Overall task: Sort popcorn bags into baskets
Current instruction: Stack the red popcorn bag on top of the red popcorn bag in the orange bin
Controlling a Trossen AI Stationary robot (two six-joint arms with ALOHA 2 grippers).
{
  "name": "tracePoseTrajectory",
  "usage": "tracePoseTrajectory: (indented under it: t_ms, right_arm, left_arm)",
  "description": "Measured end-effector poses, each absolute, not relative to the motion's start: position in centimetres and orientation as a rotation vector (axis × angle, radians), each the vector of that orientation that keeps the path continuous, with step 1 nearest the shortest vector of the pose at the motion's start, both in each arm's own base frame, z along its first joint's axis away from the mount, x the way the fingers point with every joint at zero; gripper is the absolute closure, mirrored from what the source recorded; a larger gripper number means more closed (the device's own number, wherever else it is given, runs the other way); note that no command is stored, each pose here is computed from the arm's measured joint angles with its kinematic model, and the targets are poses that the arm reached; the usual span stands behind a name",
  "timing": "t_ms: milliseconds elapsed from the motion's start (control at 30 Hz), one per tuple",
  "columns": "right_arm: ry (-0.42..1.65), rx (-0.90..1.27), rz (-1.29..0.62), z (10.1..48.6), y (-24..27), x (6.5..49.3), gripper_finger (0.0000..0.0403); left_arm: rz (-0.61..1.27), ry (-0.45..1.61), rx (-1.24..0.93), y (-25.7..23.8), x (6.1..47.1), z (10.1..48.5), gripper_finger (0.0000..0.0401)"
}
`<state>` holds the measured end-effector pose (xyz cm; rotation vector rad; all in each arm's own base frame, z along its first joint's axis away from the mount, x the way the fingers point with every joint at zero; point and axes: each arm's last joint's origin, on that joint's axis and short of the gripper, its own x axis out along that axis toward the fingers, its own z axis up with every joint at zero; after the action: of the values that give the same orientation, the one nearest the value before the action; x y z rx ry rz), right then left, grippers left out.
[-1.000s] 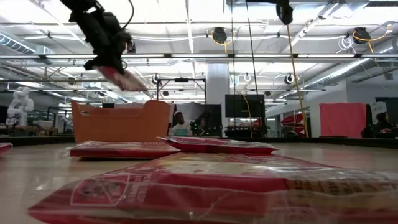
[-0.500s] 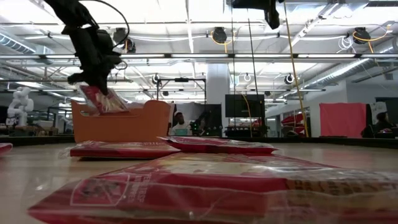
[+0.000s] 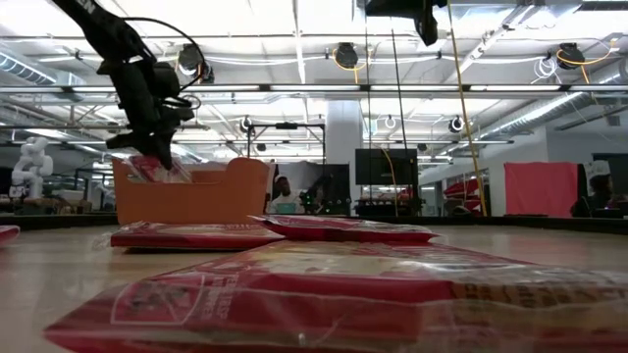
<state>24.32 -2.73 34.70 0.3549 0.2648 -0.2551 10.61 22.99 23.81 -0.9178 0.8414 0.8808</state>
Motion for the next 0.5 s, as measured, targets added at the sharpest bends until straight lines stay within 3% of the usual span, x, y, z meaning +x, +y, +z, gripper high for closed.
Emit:
tracePoseTrajectory:
  t_ms: [500]
  right_arm:
    - [0.281,0.342,-0.255,34.6,-2.7,24.3,0.0403]
  left_arm:
    - [0.899,0.828,-0.864,22.9,11.1,22.5,0.035]
